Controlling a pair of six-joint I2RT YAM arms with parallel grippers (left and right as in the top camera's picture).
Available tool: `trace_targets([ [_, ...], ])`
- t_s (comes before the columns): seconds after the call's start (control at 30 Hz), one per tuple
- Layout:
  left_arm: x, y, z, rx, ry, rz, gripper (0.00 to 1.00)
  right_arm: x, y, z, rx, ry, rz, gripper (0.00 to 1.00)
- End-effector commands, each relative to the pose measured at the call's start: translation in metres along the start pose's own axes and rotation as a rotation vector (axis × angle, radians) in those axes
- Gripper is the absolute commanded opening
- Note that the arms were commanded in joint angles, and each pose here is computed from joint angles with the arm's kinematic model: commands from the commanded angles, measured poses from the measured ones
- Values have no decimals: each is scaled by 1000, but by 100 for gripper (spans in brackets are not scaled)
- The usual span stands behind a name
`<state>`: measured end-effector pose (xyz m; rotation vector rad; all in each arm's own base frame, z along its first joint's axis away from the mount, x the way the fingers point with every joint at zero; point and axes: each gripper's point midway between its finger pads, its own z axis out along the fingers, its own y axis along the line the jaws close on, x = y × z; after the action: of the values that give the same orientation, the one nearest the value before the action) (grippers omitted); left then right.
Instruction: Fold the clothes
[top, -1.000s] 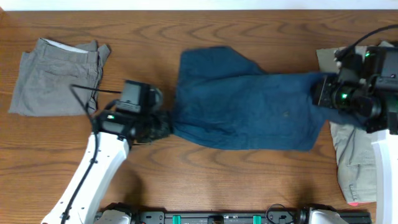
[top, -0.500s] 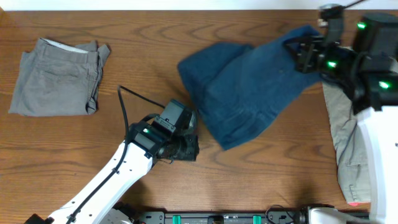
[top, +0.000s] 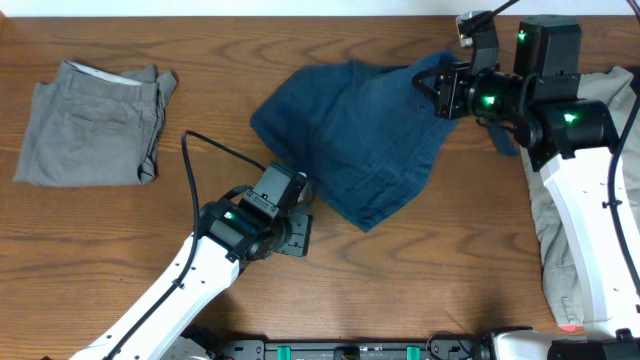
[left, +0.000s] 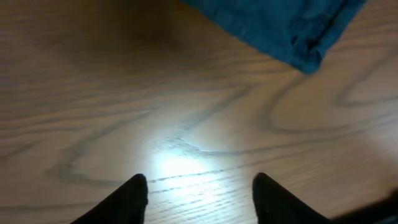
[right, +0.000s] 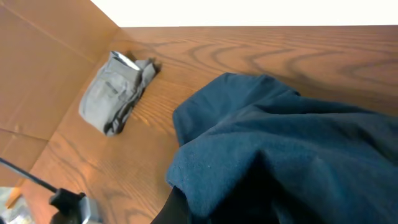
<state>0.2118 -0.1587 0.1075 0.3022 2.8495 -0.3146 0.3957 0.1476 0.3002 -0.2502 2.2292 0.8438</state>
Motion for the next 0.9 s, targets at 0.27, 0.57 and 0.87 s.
trace_targets([
  [0.27,-17,34,-30,-111,-139,-35,54,-34,-84,-44,483,-159,47,1],
  [0.57,-30,69,-62,-132,-275,-184,54,-72,43,-30,-48,-244,-235,1],
  [0.87,-43,114,-83,-186,-383,-354,55,64,136,3,-366,212,-431,6],
])
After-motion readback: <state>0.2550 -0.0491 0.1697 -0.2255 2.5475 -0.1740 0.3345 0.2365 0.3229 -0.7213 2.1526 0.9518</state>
